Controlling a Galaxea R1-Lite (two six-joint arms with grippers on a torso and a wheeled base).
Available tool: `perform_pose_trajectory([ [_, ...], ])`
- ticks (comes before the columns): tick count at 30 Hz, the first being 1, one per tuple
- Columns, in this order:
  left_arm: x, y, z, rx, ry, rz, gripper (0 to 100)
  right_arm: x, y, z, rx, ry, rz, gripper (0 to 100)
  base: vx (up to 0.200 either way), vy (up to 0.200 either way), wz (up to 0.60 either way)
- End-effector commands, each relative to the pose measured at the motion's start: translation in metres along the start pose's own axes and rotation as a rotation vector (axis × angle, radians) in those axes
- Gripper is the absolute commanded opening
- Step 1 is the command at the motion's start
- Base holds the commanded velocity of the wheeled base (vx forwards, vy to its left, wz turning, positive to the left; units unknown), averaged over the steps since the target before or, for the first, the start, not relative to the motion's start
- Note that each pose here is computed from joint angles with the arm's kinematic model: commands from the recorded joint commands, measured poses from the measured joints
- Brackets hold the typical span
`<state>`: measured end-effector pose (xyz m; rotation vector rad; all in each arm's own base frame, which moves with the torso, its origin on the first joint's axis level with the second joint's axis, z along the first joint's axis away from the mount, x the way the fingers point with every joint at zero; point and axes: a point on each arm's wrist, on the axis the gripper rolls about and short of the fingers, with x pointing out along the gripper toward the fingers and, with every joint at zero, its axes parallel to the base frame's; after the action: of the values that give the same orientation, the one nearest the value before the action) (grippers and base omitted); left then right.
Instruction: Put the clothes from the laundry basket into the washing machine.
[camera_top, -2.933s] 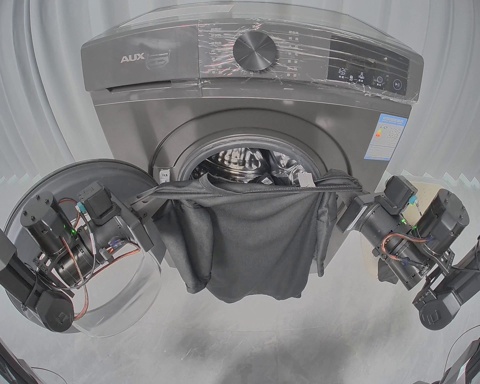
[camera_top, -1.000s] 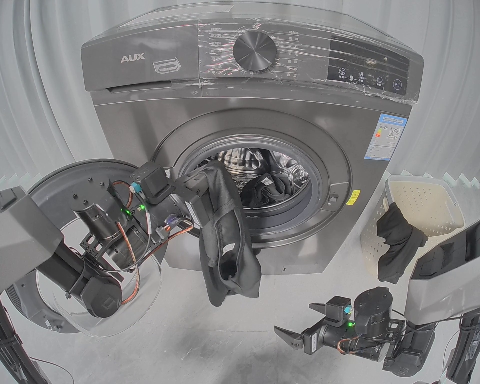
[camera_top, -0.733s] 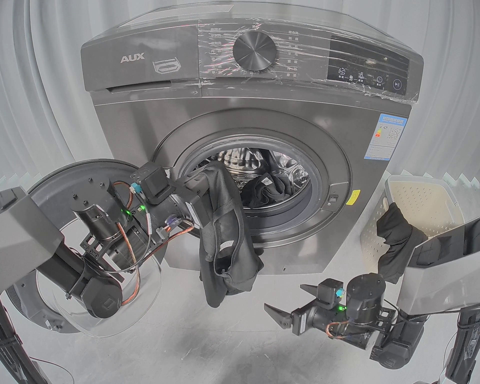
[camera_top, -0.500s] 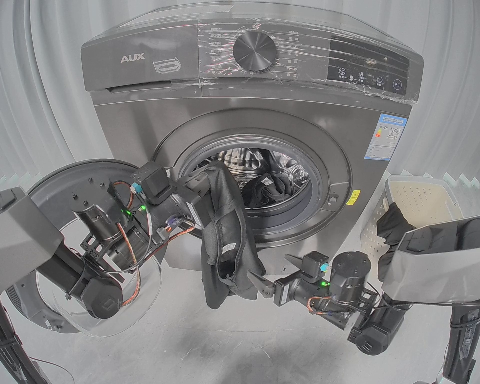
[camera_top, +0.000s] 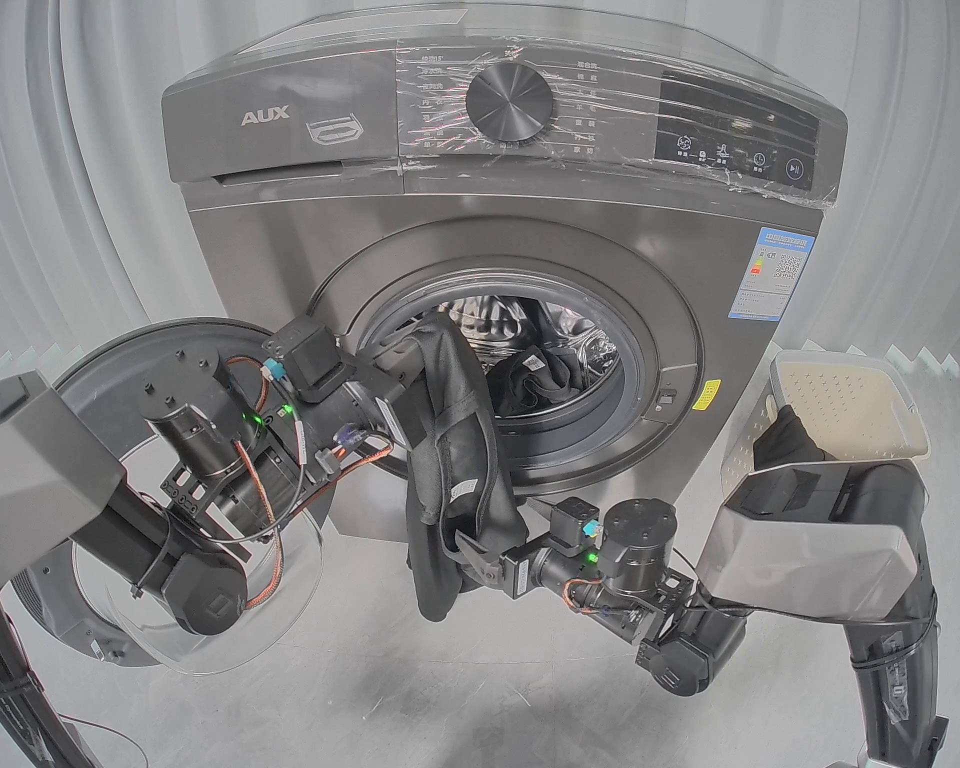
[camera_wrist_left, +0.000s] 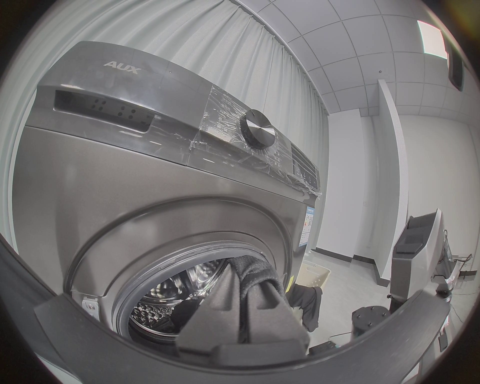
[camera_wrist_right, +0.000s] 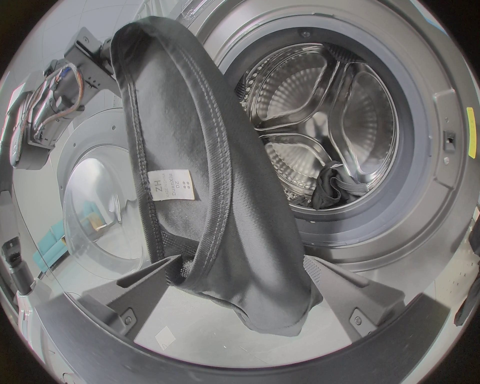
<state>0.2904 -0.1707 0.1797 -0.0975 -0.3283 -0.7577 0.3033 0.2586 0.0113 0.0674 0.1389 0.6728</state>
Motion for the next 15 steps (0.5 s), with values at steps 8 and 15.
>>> perform_pose_trajectory([
  [8, 0.001, -0.007, 0.002, -0.007, -0.006, -0.021, 0, 0.038, 0.009, -0.019, -0.013, -0.017, 0.024, 100, 0.0, 0.0, 0.0],
  [15, 0.001, -0.011, 0.002, -0.011, -0.006, -0.031, 0, 0.059, 0.008, -0.024, -0.01, -0.069, 0.014, 100, 0.0, 0.0, 0.0],
])
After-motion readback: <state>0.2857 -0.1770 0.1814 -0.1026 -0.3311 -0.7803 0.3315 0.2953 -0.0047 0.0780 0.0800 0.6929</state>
